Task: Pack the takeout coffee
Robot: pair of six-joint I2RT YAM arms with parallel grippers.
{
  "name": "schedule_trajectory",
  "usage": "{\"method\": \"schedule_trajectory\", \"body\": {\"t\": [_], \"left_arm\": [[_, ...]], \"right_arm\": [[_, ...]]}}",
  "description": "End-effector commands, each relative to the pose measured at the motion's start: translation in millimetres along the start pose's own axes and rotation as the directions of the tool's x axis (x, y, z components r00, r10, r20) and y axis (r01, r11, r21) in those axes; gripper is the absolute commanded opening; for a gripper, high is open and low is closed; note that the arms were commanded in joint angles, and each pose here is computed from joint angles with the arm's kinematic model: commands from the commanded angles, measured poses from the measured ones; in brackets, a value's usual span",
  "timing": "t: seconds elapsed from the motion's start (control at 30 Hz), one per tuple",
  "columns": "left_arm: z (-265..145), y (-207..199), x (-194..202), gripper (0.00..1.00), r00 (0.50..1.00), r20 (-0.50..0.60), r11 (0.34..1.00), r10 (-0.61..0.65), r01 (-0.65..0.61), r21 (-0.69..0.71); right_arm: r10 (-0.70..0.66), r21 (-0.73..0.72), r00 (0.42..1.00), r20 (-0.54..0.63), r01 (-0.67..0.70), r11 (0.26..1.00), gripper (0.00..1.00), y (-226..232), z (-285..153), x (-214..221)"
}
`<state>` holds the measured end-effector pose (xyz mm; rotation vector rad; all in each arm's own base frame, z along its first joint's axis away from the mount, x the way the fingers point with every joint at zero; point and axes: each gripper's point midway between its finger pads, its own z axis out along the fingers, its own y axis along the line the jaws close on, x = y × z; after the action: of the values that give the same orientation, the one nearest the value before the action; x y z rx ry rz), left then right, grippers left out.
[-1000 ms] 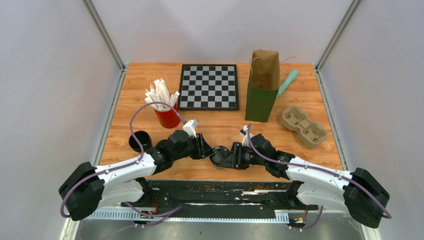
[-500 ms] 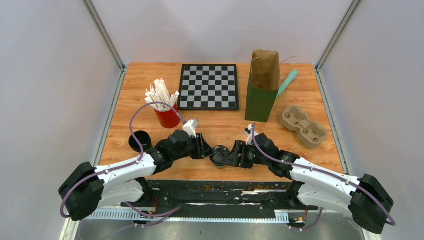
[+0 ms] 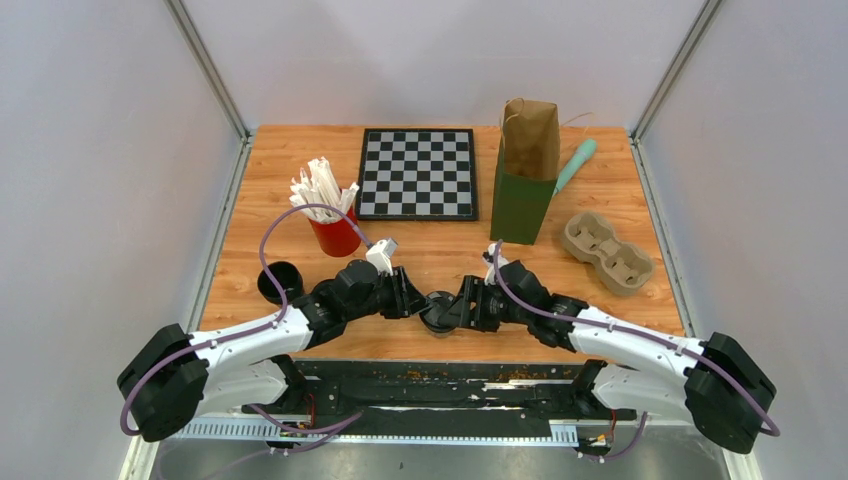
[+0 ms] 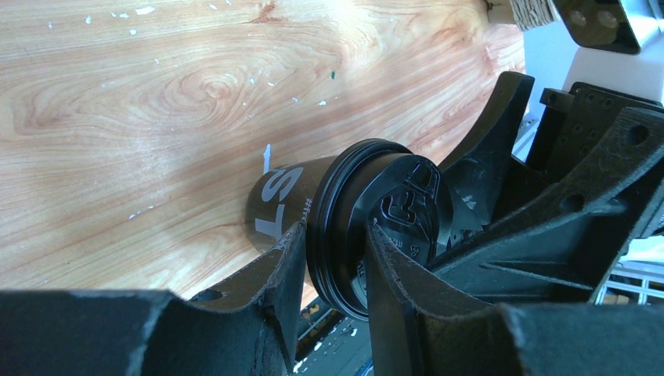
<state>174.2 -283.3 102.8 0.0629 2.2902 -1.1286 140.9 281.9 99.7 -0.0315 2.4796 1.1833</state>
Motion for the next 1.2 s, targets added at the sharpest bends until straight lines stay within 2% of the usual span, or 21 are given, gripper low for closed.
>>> {"method": "schedule_trajectory", "body": {"t": [0.0, 0.23, 0.73, 0.97, 1.17], "left_arm": [[-4, 37, 30, 0.4, 0.994, -0.108, 0.991, 0.031, -0.045, -0.129], [-5, 43, 31, 0.4, 0.993, -0.108, 0.986, 0.04, -0.056, -0.154], [-1, 62, 41, 0.38, 0.988, -0.145, 0.974, 0.045, -0.076, -0.213], [1, 60, 43, 0.37, 0.981, -0.171, 0.975, 0.087, -0.119, -0.186], [2, 43, 34, 0.38, 0.969, -0.178, 0.974, 0.169, -0.192, -0.119]], "right_arm": [[-0.014, -0.017, 1.0, 0.015, 0.014, 1.0, 0.59, 7, 7, -9], [0.002, 0.013, 1.0, -0.022, -0.002, 1.0, 0.45, -15, 8, 9], [0.014, 0.129, 0.997, -0.076, -0.004, 0.992, 0.37, -65, 11, 37], [-0.037, 0.096, 0.999, -0.04, 0.041, 0.995, 0.38, -43, 5, 19], [-0.117, 0.125, 0.992, 0.052, 0.11, 0.986, 0.49, -18, -22, -19]]}}
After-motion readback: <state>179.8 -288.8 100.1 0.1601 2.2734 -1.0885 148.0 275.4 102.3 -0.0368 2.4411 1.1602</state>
